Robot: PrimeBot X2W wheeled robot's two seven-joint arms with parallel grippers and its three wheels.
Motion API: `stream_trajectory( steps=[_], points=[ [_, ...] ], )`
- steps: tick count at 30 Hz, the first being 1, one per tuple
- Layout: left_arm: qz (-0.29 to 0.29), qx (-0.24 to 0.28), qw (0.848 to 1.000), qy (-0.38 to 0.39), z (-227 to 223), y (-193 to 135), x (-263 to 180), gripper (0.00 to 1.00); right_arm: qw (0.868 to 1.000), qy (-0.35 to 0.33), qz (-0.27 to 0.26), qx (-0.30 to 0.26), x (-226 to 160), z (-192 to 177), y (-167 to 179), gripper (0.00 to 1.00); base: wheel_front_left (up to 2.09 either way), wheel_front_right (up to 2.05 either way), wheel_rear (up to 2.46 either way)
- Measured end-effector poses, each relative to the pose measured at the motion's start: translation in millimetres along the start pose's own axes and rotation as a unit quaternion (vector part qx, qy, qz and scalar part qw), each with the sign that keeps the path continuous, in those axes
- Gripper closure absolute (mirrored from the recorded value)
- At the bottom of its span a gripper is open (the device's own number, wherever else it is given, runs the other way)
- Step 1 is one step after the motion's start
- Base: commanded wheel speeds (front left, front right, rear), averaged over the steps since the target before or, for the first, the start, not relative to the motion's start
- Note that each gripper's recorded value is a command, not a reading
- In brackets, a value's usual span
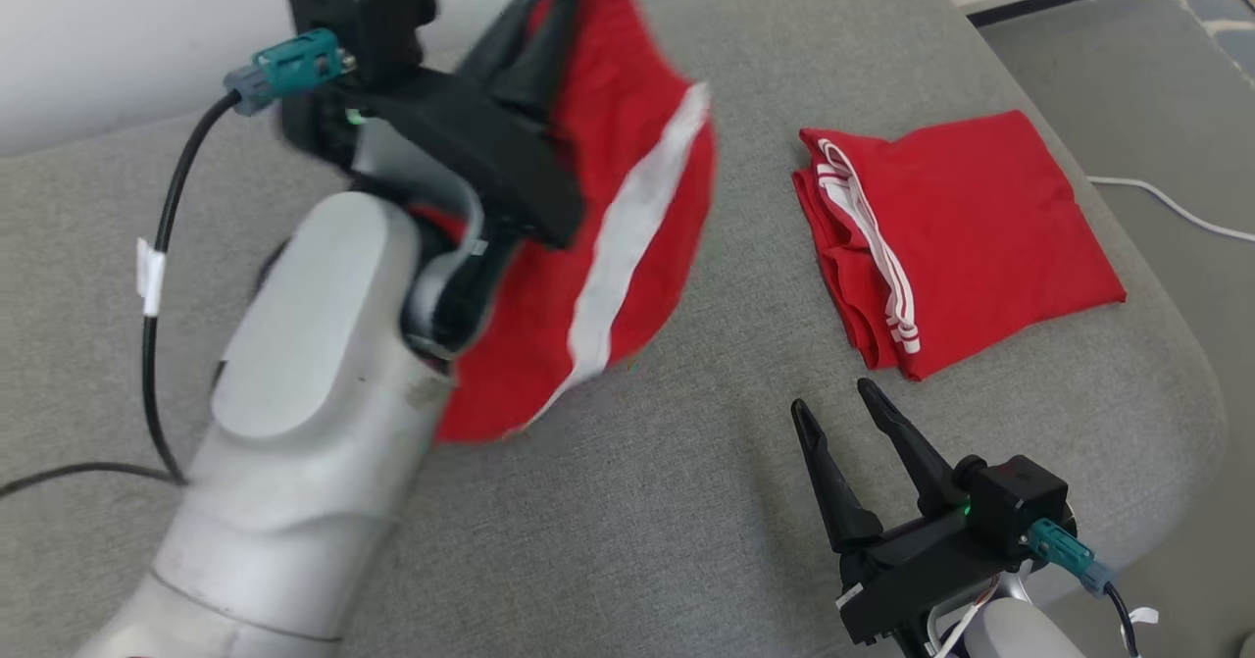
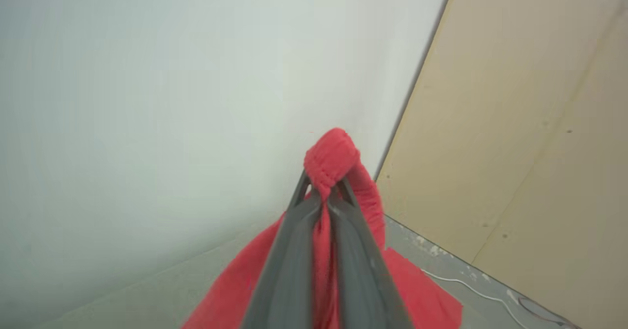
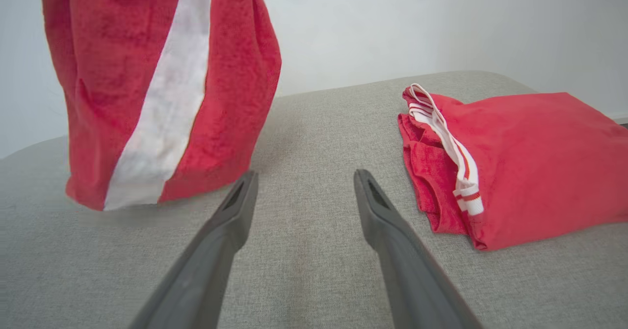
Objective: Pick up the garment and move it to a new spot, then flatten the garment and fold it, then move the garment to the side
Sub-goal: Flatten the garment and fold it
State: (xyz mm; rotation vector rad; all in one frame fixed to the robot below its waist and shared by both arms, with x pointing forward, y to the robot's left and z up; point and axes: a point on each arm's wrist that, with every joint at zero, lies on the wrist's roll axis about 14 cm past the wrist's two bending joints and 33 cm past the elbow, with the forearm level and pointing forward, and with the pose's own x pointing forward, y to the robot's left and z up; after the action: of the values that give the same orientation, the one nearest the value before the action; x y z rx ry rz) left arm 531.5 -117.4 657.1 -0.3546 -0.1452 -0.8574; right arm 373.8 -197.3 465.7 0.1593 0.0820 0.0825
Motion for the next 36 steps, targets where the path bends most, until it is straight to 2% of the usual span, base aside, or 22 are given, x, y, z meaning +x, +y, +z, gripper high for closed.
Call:
stream_trajectory(
  steps=[4,6,9,13,15,17,20,23,27,29,30,31,36],
  points=[
    [-0.082,-0.059,0.991,-0.089,50.5,-56.7,-0.2,1.00,1.000,-0.006,0.006,0.002,-1.1,3.0,4.7,0.00,0.00,0.00,0.00],
    [-0.092,-0.075,0.985,-0.122,70.4,-67.3,-3.4,1.00,1.000,-0.007,0.009,0.003,-1.1,3.3,6.5,0.00,0.00,0.00,0.00],
    [-0.067,-0.089,0.981,-0.157,86.2,-60.4,-10.5,1.00,1.000,-0.009,0.015,0.006,1.6,3.7,10.7,0.00,0.00,0.00,0.00],
    [0.027,-0.095,0.983,-0.154,71.3,-14.9,-29.2,1.00,0.999,-0.003,0.030,0.011,5.2,-1.7,20.7,0.00,0.00,0.00,0.00],
    [0.089,-0.086,0.985,-0.117,39.4,18.1,-49.6,1.00,0.999,-0.004,0.040,0.010,9.7,-1.6,26.1,0.00,0.00,0.00,0.00],
    [0.160,-0.087,0.981,-0.070,-0.7,54.0,-80.7,1.00,0.998,-0.002,0.056,0.009,14.4,-2.8,35.3,0.00,0.00,0.00,0.00],
    [0.256,-0.090,0.962,-0.013,-48.9,97.7,-134.9,1.00,0.997,0.000,0.077,0.009,20.9,-4.4,47.7,0.00,0.00,0.00,0.00],
    [0.337,-0.097,0.936,0.026,-81.1,128.9,-188.7,1.00,0.995,0.002,0.096,0.007,26.2,-5.9,58.4,0.00,0.00,0.00,0.00],
    [0.415,-0.112,0.902,0.037,-97.2,153.8,-245.9,1.00,0.993,0.003,0.114,0.004,29.9,-6.4,69.1,0.00,0.00,0.00,0.00],
    [0.438,-0.116,0.891,0.027,-94.6,160.2,-264.3,1.00,0.993,0.001,0.119,0.003,30.1,-4.7,71.4,0.00,0.00,0.00,0.00],
    [0.448,-0.121,0.885,0.025,-95.6,161.4,-273.0,0.80,0.993,0.000,0.121,0.002,29.7,-4.1,72.6,0.00,0.00,0.00,0.00],
    [0.456,-0.119,0.881,0.029,-98.2,161.5,-281.4,0.02,0.992,0.000,0.123,0.002,28.9,-3.5,73.9,0.00,0.00,0.00,0.00],
    [0.468,-0.104,0.877,0.035,-98.2,160.1,-302.7,0.00,0.992,-0.002,0.128,0.003,23.5,-0.8,77.8,0.00,0.00,0.00,0.00]
  ],
)
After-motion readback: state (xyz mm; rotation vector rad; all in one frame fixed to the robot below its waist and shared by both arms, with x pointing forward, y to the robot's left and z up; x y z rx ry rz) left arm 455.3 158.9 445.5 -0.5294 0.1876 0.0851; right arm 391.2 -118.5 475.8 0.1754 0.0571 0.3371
